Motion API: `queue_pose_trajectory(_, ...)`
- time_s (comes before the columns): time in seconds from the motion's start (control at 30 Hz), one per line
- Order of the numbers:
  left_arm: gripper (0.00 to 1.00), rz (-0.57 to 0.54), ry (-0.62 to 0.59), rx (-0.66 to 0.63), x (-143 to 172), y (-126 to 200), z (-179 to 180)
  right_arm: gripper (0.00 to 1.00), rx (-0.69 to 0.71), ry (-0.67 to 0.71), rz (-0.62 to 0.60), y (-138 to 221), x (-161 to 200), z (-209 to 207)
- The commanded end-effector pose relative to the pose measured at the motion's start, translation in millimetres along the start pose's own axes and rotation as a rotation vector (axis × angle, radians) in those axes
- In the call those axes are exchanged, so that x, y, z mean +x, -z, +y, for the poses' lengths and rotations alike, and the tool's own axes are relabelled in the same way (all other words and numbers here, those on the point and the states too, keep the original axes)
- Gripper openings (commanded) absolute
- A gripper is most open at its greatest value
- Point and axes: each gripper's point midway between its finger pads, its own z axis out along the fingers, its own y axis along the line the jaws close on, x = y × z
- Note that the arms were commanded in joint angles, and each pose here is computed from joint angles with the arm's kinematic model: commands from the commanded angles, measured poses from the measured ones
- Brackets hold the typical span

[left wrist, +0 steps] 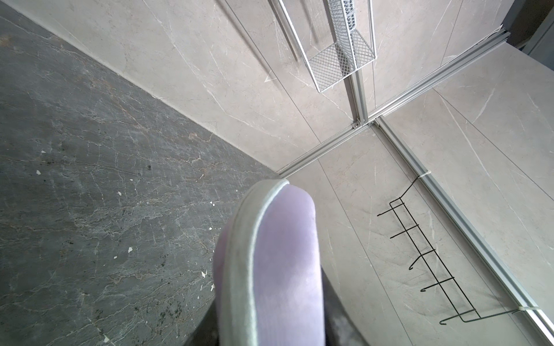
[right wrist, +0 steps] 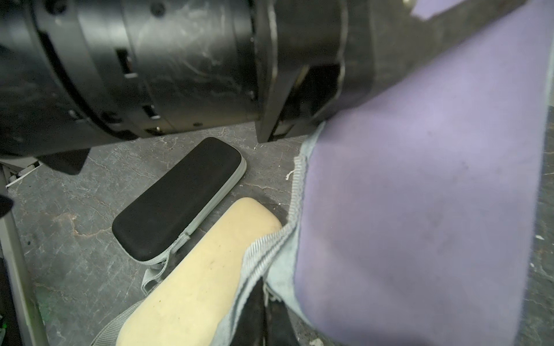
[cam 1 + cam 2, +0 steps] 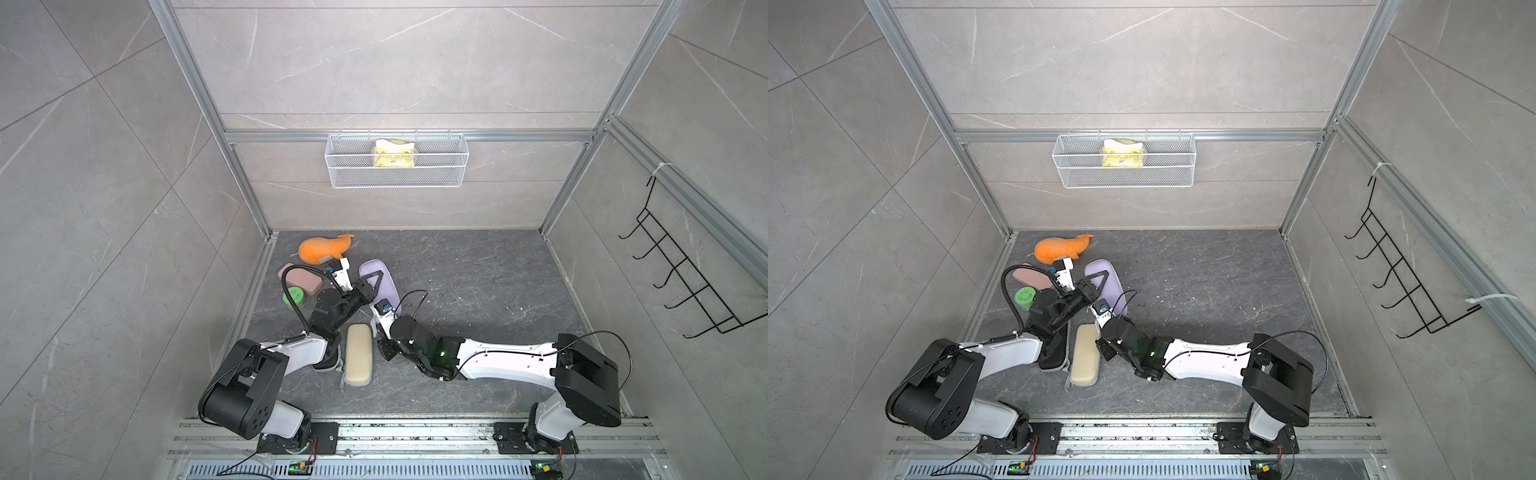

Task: Put umbrellas into zippered umbrella sleeves
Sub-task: Zip the zipper on the umbrella sleeve.

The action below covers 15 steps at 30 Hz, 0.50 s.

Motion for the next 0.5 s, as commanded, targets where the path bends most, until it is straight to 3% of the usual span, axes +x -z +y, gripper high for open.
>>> queue_pose_trajectory(0.0, 0.0, -0.179, -0.095, 0.033, -39.5, -8.5, -20.3, 0.0, -0.429, -0.038, -0.272, 44.5, -93.1, 105.6)
queue_pose_trajectory(0.47, 0.0, -0.169, -0.087, 0.035, -23.8, -15.5, -23.4, 0.0, -0.508, -0.081, -0.309, 51.1, -102.8, 118.4)
